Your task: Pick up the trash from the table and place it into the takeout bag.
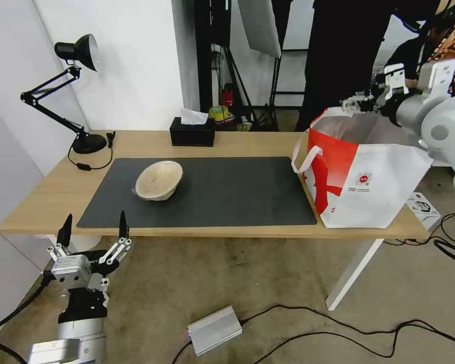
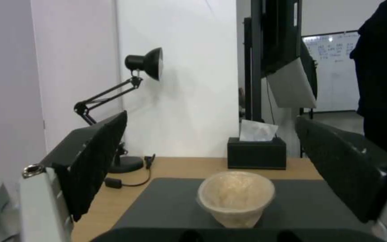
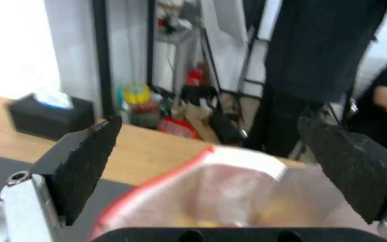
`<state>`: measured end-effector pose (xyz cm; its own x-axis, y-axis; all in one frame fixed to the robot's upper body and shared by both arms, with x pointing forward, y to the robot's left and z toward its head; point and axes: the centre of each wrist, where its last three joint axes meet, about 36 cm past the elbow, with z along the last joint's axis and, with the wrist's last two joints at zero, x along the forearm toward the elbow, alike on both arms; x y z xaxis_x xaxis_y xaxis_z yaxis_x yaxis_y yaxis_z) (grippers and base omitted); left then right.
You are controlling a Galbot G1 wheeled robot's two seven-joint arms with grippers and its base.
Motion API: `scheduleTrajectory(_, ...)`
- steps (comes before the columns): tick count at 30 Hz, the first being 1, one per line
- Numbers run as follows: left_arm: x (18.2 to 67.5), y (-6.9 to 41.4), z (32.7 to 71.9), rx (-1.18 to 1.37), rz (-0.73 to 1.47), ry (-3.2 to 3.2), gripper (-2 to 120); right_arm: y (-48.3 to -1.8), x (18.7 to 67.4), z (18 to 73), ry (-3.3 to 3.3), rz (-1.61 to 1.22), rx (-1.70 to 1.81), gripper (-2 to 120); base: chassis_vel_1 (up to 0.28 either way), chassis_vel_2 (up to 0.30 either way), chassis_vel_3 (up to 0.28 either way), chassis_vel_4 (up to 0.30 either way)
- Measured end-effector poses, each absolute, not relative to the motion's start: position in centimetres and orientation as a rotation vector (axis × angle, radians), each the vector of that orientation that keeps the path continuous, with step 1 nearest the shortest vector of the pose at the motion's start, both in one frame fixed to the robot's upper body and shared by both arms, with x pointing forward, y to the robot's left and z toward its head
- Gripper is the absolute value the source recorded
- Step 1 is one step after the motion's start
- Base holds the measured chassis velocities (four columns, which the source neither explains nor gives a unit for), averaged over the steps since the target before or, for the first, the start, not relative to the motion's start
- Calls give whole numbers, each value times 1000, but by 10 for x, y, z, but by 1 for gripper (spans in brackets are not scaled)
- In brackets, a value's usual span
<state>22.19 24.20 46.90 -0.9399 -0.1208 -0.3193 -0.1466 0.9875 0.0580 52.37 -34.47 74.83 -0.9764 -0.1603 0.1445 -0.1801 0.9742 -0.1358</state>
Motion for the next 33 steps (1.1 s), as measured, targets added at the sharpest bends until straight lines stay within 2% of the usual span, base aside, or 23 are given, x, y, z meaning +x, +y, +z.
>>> scheduleTrajectory(7, 221, 242, 470, -195, 116, 2812, 100, -318, 495, 755, -3036, 229, 382, 100, 0, 0, 0, 0)
scheduleTrajectory(13, 221, 242, 470, -196, 117, 2812, 100, -298, 475, 729, -3069, 183, 492, 100, 0, 0, 0, 0)
scheduleTrajectory(23, 221, 244, 471, -199, 120, 2812, 100, -257, 445, 666, -3152, -30, 629, 100, 0, 0, 0, 0)
scheduleTrajectory(33, 220, 246, 473, -191, 128, 2812, 100, -239, 408, 606, -3157, -66, 659, 100, 0, 0, 0, 0)
